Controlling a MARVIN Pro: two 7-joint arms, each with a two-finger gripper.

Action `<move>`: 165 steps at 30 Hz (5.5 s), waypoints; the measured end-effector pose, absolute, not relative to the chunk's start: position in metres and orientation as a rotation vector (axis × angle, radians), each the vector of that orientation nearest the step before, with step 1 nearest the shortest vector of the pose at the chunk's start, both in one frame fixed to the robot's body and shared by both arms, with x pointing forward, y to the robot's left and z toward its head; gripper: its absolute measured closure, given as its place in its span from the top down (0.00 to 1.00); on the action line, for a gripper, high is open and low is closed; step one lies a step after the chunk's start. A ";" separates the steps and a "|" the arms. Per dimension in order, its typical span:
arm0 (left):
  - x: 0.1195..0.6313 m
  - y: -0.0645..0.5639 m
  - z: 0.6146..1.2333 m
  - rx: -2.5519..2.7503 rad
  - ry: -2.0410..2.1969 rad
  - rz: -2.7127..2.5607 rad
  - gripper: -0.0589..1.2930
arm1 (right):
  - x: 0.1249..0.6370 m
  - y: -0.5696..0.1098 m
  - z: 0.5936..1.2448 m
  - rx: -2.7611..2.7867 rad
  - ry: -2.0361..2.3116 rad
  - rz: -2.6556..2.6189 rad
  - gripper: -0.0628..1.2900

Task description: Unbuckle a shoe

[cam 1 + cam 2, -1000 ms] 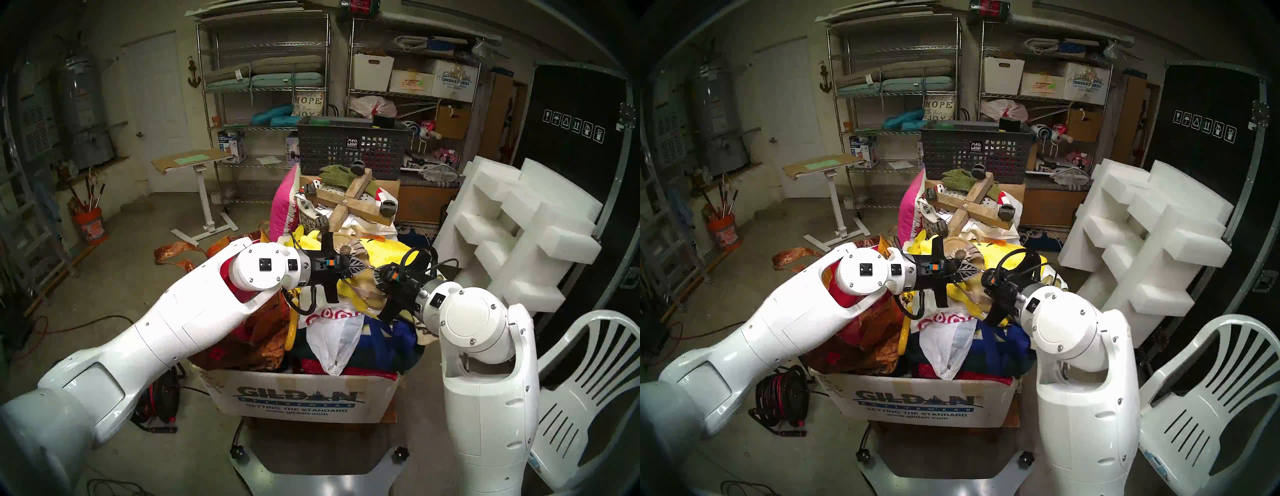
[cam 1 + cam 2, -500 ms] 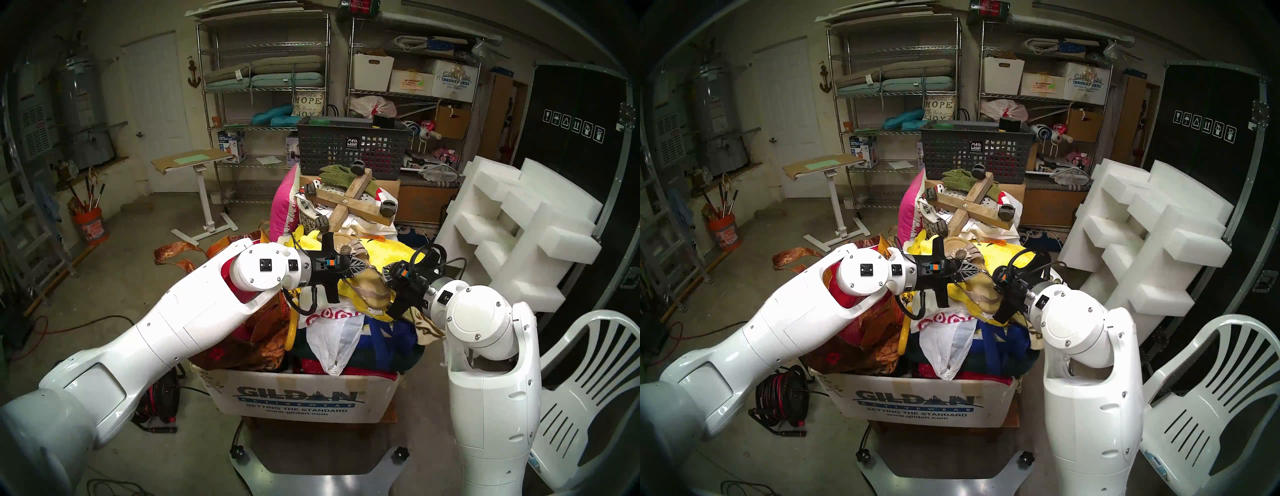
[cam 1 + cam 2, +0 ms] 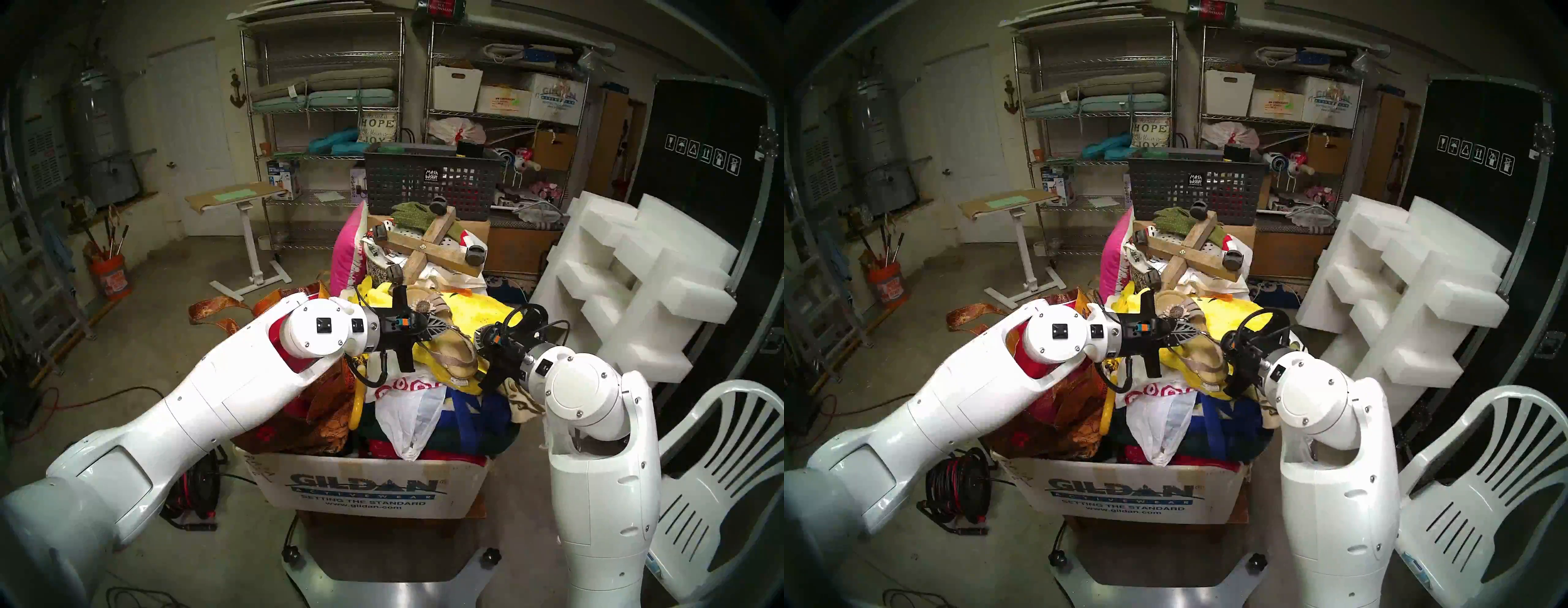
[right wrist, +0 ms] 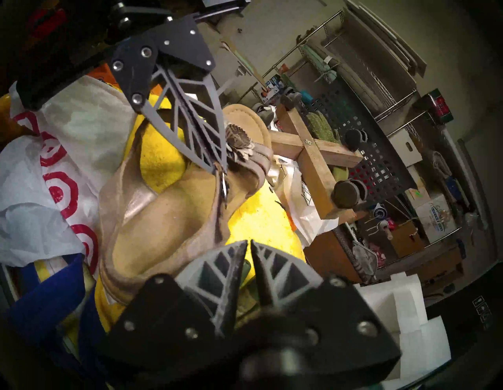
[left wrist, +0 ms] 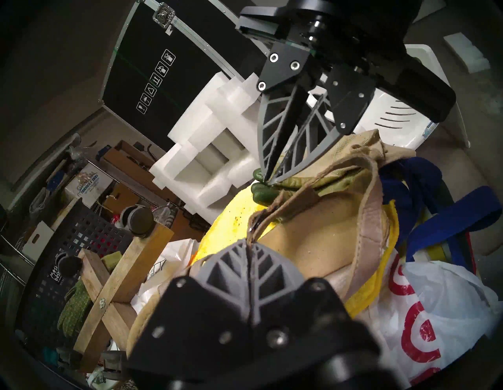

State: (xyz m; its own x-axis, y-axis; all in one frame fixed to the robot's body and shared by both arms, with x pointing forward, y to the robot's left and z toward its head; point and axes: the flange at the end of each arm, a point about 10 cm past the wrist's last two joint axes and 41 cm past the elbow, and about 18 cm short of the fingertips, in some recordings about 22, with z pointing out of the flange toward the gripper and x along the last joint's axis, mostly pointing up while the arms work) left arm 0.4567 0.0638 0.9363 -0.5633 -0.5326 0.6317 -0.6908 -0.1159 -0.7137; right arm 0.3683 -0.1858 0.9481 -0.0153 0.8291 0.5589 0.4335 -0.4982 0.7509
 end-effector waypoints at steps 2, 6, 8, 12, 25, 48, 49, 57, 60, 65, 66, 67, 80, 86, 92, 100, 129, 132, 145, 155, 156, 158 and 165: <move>0.456 0.064 0.937 1.395 -1.992 1.768 0.03 | 0.368 -0.187 0.948 1.908 1.319 1.515 0.21; 0.455 0.063 0.938 1.394 -1.991 1.770 0.03 | 0.367 -0.187 0.947 1.908 1.336 1.509 0.25; 0.455 0.063 0.939 1.394 -1.991 1.772 0.03 | 0.367 -0.185 0.946 1.909 1.349 1.509 0.26; 0.454 0.063 0.939 1.394 -1.991 1.773 0.03 | 0.366 -0.182 0.946 1.911 1.368 1.512 0.27; 0.452 0.064 0.942 1.390 -1.993 1.776 0.03 | 0.365 -0.177 0.944 1.909 1.388 1.518 0.31; 0.450 0.066 0.941 1.377 -1.999 1.776 0.03 | 0.359 -0.172 0.943 1.909 1.414 1.503 0.32; 0.450 0.066 0.941 1.376 -1.999 1.777 0.03 | 0.359 -0.171 0.943 1.908 1.415 1.504 0.32; 0.448 0.068 0.942 1.376 -1.997 1.781 0.03 | 0.360 -0.165 0.945 1.897 1.427 1.514 0.32; 0.447 0.070 0.942 1.377 -1.997 1.781 0.03 | 0.360 -0.162 0.946 1.893 1.432 1.518 0.32; 0.446 0.071 0.942 1.377 -1.997 1.781 0.03 | 0.361 -0.160 0.948 1.889 1.432 1.521 0.32; 0.446 0.072 0.942 1.376 -1.997 1.780 0.03 | 0.361 -0.160 0.948 1.888 1.430 1.521 0.32; 0.446 0.072 0.943 1.375 -1.997 1.781 0.03 | 0.361 -0.160 0.949 1.887 1.429 1.522 0.32; 0.443 0.074 0.942 1.373 -1.996 1.776 0.03 | 0.365 -0.158 0.955 1.877 1.401 1.531 0.42; 0.442 0.075 0.942 1.368 -1.997 1.773 0.03 | 0.367 -0.157 0.958 1.874 1.385 1.534 0.50; 0.441 0.075 0.942 1.364 -1.998 1.766 0.03 | 0.369 -0.156 0.961 1.872 1.374 1.534 0.50; 0.442 0.076 0.941 1.359 -2.002 1.756 0.03 | 0.371 -0.156 0.963 1.870 1.363 1.530 0.50; 0.449 0.063 0.937 1.344 -2.008 1.807 0.03 | 0.359 -0.164 0.973 1.865 1.324 1.546 0.77; 0.448 0.063 0.937 1.343 -2.004 1.805 0.03 | 0.361 -0.164 0.976 1.857 1.317 1.552 0.77; 0.444 0.062 0.938 1.335 -1.996 1.804 0.03 | 0.368 -0.163 0.977 1.849 1.317 1.554 0.75; 0.443 0.063 0.937 1.344 -1.996 1.798 0.03 | 0.375 -0.168 0.976 1.846 1.308 1.521 0.75; 0.443 0.063 0.937 1.344 -1.995 1.798 0.03 | 0.376 -0.168 0.975 1.846 1.307 1.518 0.75; 0.442 0.063 0.938 1.343 -1.995 1.798 0.03 | 0.377 -0.171 0.975 1.846 1.303 1.507 0.75; 0.441 0.063 0.938 1.336 -1.994 1.796 0.03 | 0.382 -0.174 0.975 1.841 1.288 1.491 0.75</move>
